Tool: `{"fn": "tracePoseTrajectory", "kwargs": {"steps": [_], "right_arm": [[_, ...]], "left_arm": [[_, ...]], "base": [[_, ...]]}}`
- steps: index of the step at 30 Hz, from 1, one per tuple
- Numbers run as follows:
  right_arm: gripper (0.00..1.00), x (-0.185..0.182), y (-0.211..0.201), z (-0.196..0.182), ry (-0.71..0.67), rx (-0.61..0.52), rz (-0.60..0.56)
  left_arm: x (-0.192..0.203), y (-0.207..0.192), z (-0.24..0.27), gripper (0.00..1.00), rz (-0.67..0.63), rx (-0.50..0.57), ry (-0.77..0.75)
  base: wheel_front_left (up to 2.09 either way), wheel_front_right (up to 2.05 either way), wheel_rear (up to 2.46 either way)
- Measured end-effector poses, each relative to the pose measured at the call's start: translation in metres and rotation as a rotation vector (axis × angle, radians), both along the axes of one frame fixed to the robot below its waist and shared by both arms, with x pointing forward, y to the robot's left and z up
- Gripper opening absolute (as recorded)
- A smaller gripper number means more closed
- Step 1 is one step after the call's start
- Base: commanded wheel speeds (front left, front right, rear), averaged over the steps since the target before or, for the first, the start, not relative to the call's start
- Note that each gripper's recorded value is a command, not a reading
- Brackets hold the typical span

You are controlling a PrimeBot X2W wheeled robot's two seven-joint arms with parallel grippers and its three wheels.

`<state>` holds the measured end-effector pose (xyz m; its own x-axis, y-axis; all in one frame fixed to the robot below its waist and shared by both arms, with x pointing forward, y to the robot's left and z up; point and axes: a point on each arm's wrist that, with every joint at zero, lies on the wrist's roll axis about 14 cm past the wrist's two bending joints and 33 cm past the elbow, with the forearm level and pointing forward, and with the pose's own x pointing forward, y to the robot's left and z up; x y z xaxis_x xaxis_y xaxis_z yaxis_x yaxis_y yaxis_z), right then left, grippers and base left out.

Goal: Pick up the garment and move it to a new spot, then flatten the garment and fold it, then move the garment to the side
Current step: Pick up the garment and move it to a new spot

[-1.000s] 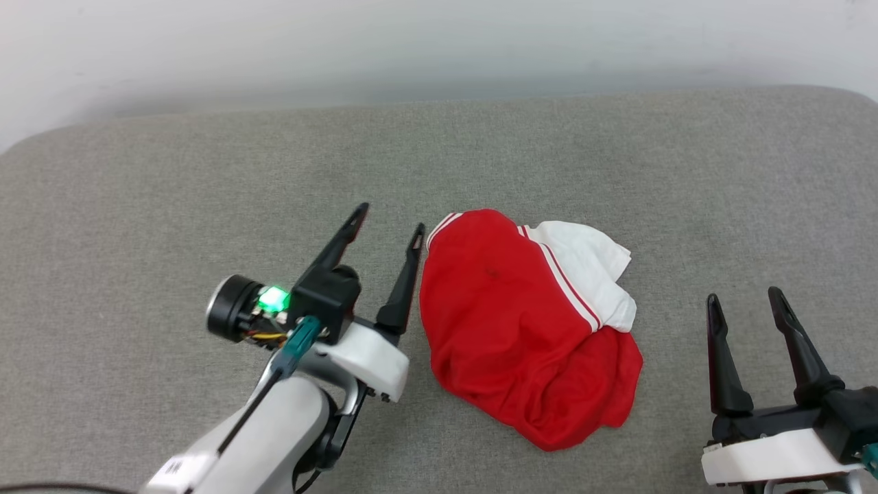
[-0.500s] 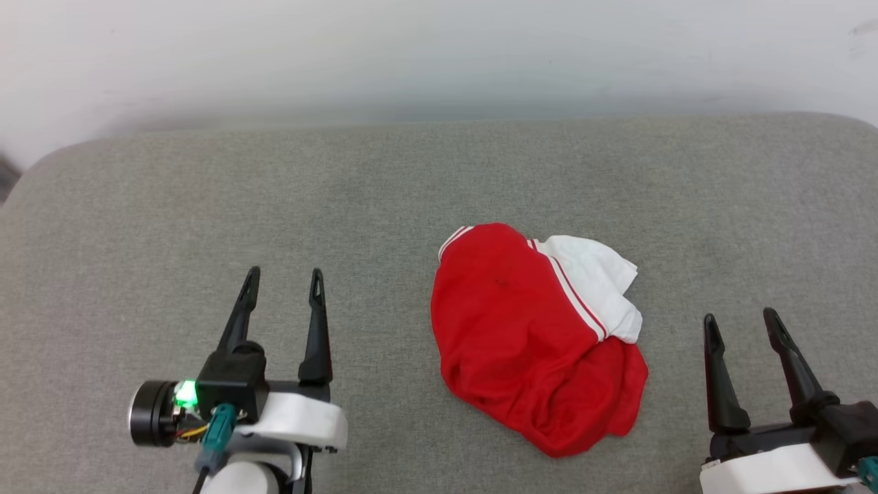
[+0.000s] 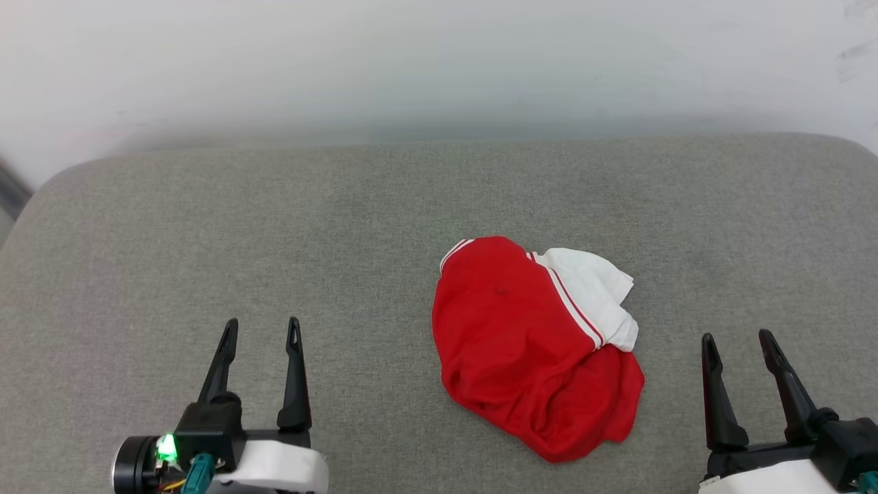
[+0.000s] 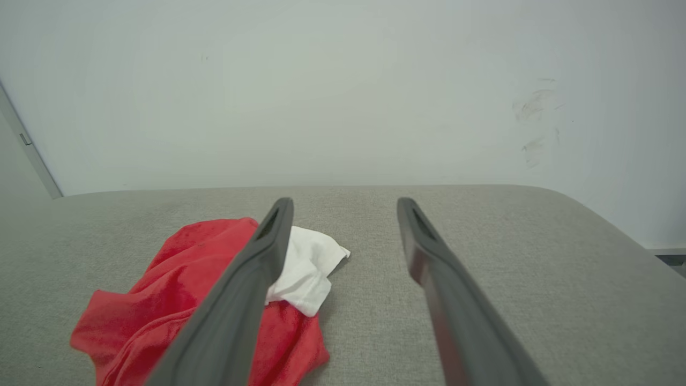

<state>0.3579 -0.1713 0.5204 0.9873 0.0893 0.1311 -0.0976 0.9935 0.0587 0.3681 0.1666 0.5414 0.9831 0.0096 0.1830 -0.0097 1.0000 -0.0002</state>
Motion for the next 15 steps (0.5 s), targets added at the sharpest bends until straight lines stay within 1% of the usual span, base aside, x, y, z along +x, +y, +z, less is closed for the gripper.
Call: {"fn": "tracePoseTrajectory", "kwargs": {"steps": [15], "right_arm": [[1.00, -0.015, 0.000, 0.002, -0.004, 0.015, 0.001]], "left_arm": [[-0.026, 0.013, -0.013, 1.00, 0.035, -0.023, 0.034]], "base": [[0.00, 0.00, 0.00]]}}
